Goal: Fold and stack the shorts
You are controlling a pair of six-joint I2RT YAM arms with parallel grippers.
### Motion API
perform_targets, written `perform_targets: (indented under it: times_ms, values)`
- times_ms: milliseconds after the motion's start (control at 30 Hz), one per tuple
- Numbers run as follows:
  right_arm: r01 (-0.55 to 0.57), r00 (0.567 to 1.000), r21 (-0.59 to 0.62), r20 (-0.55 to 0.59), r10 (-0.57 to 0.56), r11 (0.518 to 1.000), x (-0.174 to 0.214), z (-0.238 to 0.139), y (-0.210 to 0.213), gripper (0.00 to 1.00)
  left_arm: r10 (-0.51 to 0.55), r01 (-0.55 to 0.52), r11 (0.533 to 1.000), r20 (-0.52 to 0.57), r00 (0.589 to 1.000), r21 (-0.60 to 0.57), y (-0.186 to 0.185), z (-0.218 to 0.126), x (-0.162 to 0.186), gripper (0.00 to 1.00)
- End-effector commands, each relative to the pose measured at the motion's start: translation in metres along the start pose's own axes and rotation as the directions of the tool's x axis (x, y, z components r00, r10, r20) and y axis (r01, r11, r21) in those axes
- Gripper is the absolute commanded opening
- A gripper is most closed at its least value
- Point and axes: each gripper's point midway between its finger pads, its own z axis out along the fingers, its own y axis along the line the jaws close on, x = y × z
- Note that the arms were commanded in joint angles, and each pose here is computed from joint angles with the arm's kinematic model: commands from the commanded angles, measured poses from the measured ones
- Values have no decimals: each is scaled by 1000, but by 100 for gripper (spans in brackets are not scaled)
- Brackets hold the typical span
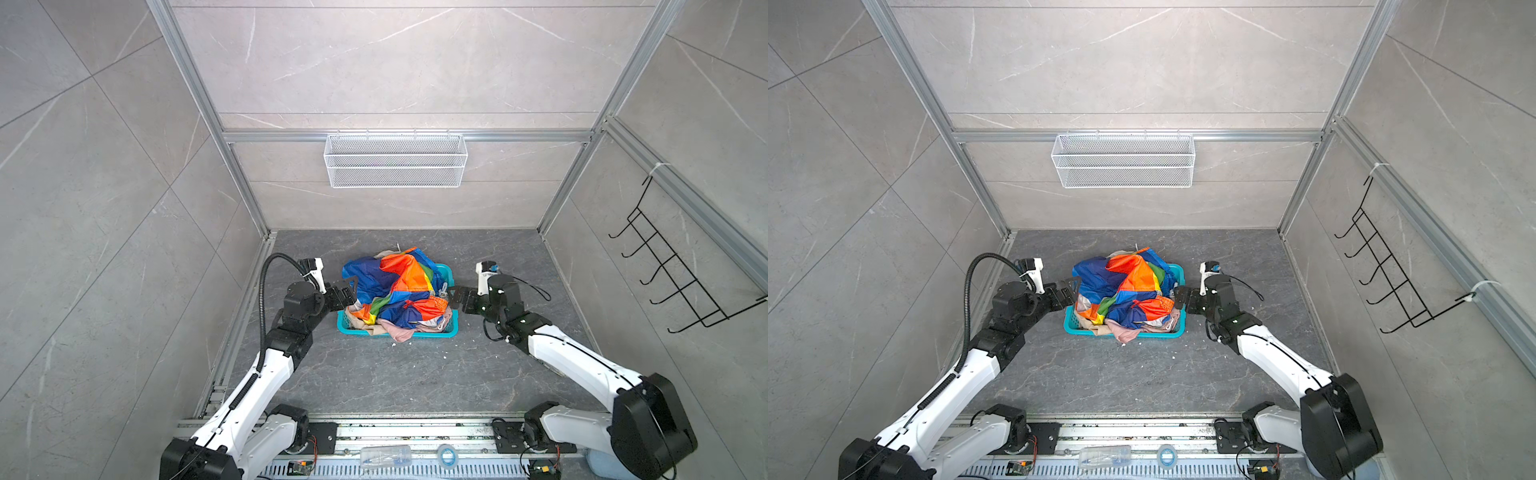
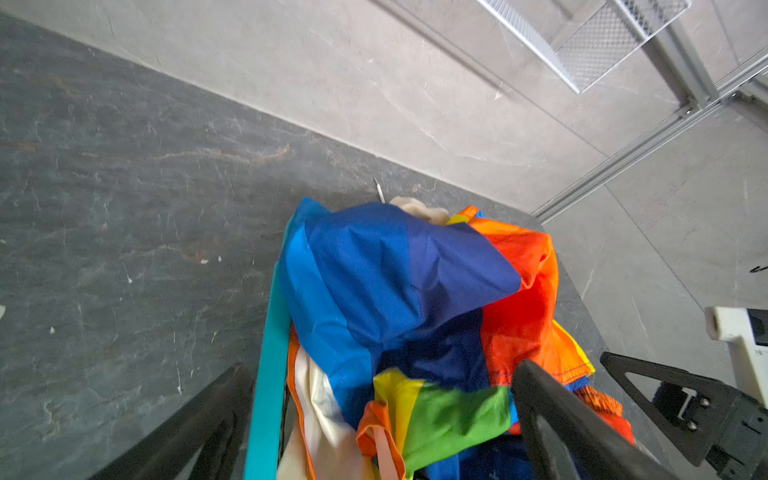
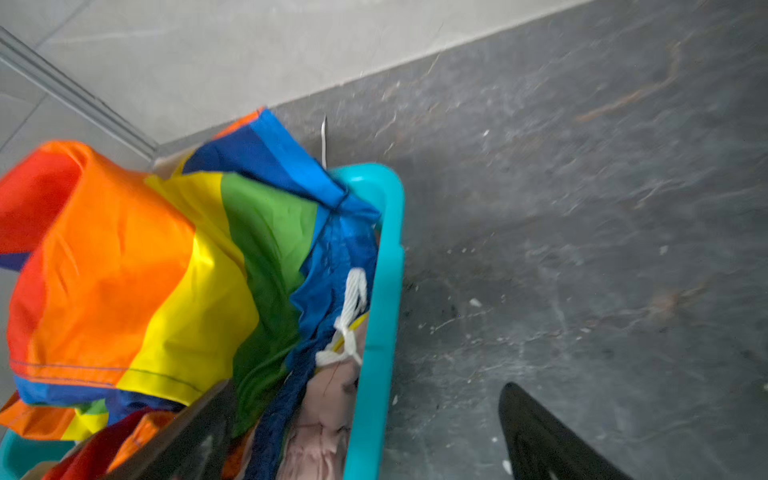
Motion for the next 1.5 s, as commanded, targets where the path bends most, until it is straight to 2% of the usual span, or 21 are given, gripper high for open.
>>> perform_targets:
  times_ms: [0, 133, 267, 467, 533, 600, 733, 800, 867, 933, 1033, 1167, 1300, 1400, 1467]
  values:
    - [-33, 995, 37, -98, 37, 999, 13, 16, 4, 99, -1, 2, 999, 6, 1000, -35, 1, -7, -1, 100]
    - [-40, 989, 82, -136, 51, 996, 20, 36, -1, 96, 31, -31, 999, -8, 999, -31, -1, -8, 4, 100]
    - [-58, 989, 95, -128, 70, 994, 17, 44, -3, 82, 51, -51, 999, -25, 998, -13, -7, -5, 5, 100]
    - [-114, 982, 137, -132, 132, 984, 21, 58, -9, 53, 71, -70, 997, -54, 996, 20, -19, 2, 6, 100]
    - [-132, 981, 151, -123, 151, 980, 23, 61, -12, 46, 109, -107, 994, -58, 992, 38, -28, 4, 6, 100]
    - [-150, 979, 172, -108, 170, 973, 23, 62, -17, 34, 137, -134, 990, -61, 989, 43, -35, 6, 3, 100]
    - [-213, 971, 300, -37, 234, 930, 15, 51, -43, 14, 174, -170, 984, -71, 982, 57, -47, 10, 1, 100]
    - [-289, 951, 424, 28, 307, 858, 10, 37, -72, 3, 175, -170, 983, -78, 981, 70, -52, 13, 0, 100]
    - [-359, 924, 492, 69, 376, 793, 6, 26, -97, 2, 181, -174, 981, -84, 980, 82, -57, 17, 1, 100]
    - [-452, 879, 532, 132, 458, 716, 6, 13, -122, 3, 187, -180, 980, -87, 978, 86, -61, 19, 1, 100]
    - [-572, 810, 537, 250, 531, 620, 4, -7, -151, 2, 212, -203, 974, -89, 973, 96, -69, 23, 0, 100]
    - [-653, 751, 573, 405, 521, 495, -5, -37, -188, 0, 231, -219, 969, -101, 968, 117, -80, 30, 4, 100]
    - [-697, 707, 611, 496, 505, 375, -8, -59, -224, 0, 258, -240, 960, -121, 959, 144, -91, 38, 10, 100]
    - [-746, 640, 616, 557, 528, 254, 3, -72, -249, 0, 280, -258, 953, -140, 950, 157, -97, 44, 18, 100]
    - [-786, 582, 592, 609, 539, 178, 11, -82, -264, 0, 291, -266, 950, -153, 944, 165, -101, 50, 23, 100]
